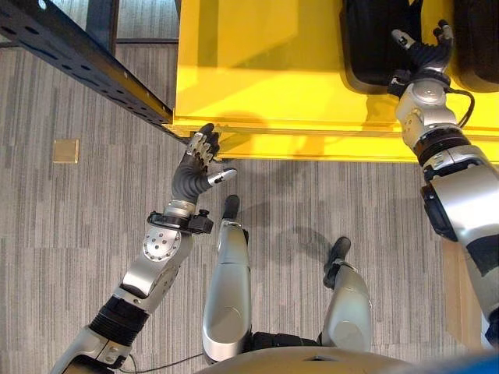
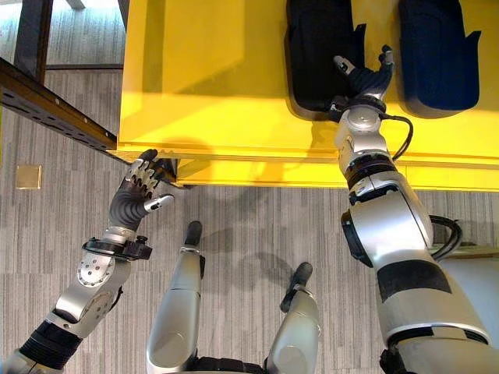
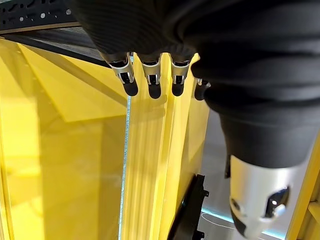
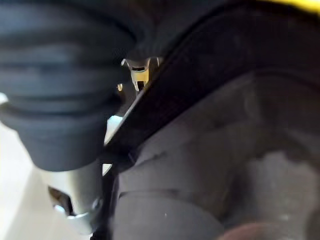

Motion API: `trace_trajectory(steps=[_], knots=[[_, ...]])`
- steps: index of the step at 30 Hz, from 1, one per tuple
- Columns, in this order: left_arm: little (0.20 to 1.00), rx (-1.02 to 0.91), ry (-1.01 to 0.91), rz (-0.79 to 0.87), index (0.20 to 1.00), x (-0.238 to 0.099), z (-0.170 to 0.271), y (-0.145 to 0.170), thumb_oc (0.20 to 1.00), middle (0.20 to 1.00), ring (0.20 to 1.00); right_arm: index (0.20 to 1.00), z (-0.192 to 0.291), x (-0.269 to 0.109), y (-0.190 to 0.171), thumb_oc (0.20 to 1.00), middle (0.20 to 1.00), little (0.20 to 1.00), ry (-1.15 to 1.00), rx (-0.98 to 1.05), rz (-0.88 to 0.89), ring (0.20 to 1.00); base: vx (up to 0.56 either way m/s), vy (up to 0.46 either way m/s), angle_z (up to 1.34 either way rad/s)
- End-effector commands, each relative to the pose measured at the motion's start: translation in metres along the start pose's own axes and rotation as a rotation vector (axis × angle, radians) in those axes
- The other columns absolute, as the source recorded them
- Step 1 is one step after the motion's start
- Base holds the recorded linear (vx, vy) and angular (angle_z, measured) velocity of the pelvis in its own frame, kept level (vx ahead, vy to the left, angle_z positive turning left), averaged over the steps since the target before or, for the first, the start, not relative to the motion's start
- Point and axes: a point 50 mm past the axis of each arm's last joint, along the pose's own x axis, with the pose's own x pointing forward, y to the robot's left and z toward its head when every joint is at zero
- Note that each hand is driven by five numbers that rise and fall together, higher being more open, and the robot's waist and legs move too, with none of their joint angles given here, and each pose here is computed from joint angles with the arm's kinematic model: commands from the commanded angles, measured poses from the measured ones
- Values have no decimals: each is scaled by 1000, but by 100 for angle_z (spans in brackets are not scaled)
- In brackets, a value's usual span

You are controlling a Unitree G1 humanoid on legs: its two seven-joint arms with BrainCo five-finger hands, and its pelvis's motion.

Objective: Move parts from the plastic box to the shelf.

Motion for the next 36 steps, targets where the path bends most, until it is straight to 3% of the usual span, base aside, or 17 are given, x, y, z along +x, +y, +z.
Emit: trace_trajectory(steps=[1, 9, 17, 23, 36], knots=[[1000, 2, -112, 26, 1000, -1, 19, 7, 1000, 1000, 1000, 1000, 1, -9, 20, 1000, 1000, 1000, -47, 34, 93, 1000, -84, 28, -5], [1000, 3, -115, 46, 1000, -3, 20, 9, 1000, 1000, 1000, 1000, 29, -11, 23, 1000, 1000, 1000, -188, 48, 112, 1000, -10, 4, 0], [1000, 22, -136, 83, 1000, -3, 23, 13, 1000, 1000, 1000, 1000, 77, -26, 8, 1000, 1000, 1000, -498, 11, 121, 1000, 0, 0, 0], [1000, 64, -167, 110, 1000, -4, 28, 18, 1000, 1000, 1000, 1000, 120, -54, -26, 1000, 1000, 1000, -870, -233, -9, 1000, 2, -3, -1], [1000, 114, -192, 139, 1000, -9, 31, 22, 1000, 1000, 1000, 1000, 93, -108, -37, 1000, 1000, 1000, -1067, -401, 26, 1000, 3, -5, -1]])
